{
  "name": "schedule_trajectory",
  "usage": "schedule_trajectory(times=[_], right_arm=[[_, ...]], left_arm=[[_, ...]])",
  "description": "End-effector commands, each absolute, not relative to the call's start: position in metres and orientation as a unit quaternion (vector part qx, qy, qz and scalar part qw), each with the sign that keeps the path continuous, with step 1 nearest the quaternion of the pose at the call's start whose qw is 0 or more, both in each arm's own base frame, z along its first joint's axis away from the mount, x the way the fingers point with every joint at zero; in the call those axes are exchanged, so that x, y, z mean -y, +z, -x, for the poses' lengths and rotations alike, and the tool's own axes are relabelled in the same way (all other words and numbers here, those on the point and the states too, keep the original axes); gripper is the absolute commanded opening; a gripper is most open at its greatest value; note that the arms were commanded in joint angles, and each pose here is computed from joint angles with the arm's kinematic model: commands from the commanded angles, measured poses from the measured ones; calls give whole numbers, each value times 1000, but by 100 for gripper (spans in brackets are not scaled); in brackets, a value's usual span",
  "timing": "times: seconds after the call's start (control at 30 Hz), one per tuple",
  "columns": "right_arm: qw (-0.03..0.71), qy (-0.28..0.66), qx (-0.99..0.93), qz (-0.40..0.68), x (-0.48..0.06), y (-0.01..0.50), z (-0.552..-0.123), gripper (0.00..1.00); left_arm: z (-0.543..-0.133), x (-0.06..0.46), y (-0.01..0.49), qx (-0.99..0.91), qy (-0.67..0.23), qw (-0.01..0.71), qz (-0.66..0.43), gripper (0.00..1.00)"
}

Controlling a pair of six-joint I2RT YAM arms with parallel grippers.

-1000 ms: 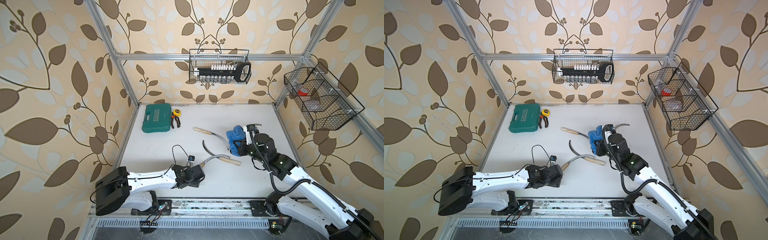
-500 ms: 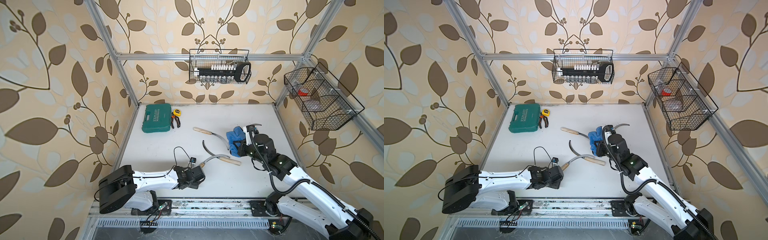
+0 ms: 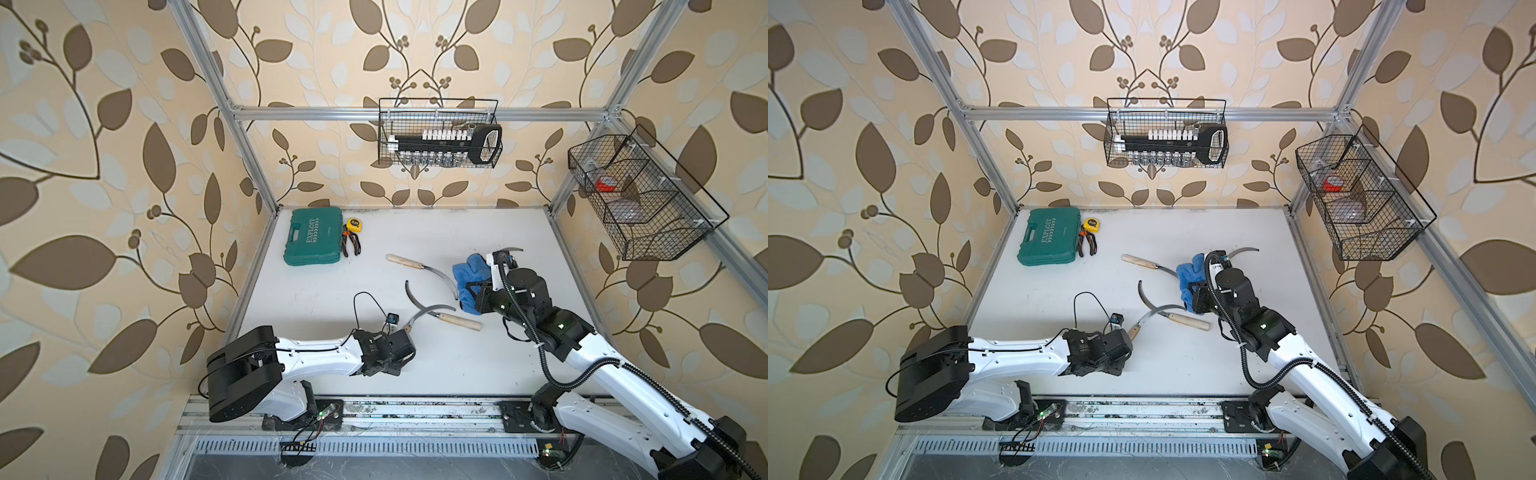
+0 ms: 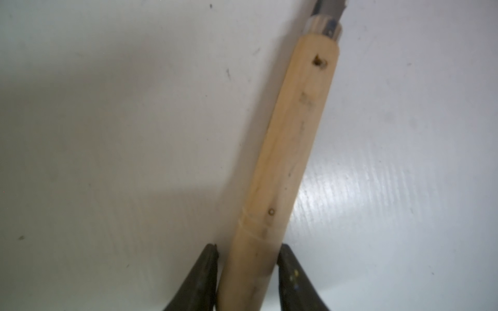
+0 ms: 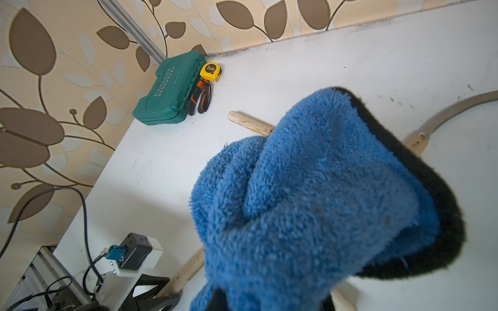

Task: Wipe small sickles with rags
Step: Pick up the small sickle from the center of the board.

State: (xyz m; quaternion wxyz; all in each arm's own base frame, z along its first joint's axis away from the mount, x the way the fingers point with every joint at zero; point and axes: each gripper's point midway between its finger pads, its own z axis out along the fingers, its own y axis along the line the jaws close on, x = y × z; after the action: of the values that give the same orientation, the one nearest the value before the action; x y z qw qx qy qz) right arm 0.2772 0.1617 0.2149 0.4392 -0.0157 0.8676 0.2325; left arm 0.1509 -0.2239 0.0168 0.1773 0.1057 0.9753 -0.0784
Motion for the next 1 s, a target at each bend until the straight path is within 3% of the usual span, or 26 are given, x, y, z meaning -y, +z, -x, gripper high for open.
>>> schedule_trajectory(times=[0.0, 0.13, 0.4, 0.67, 0.97], right_arm=[[436, 237, -868, 15, -162, 212, -274, 0], [435, 238, -868, 14, -162, 212, -275, 0], [433, 248, -867, 12, -163, 217, -269, 0], [418, 251, -870, 67, -211, 212, -255, 0], [386, 272, -867, 157, -291, 201, -257, 0]], left_arm=[[-145, 224, 9, -978, -74, 154, -116, 32], [-149, 221, 14, -979, -57, 162, -112, 15], [-168, 209, 61, -971, -23, 220, -91, 2], [-176, 180, 120, -963, 14, 262, -66, 0], [-139, 128, 111, -978, 86, 187, -34, 0]])
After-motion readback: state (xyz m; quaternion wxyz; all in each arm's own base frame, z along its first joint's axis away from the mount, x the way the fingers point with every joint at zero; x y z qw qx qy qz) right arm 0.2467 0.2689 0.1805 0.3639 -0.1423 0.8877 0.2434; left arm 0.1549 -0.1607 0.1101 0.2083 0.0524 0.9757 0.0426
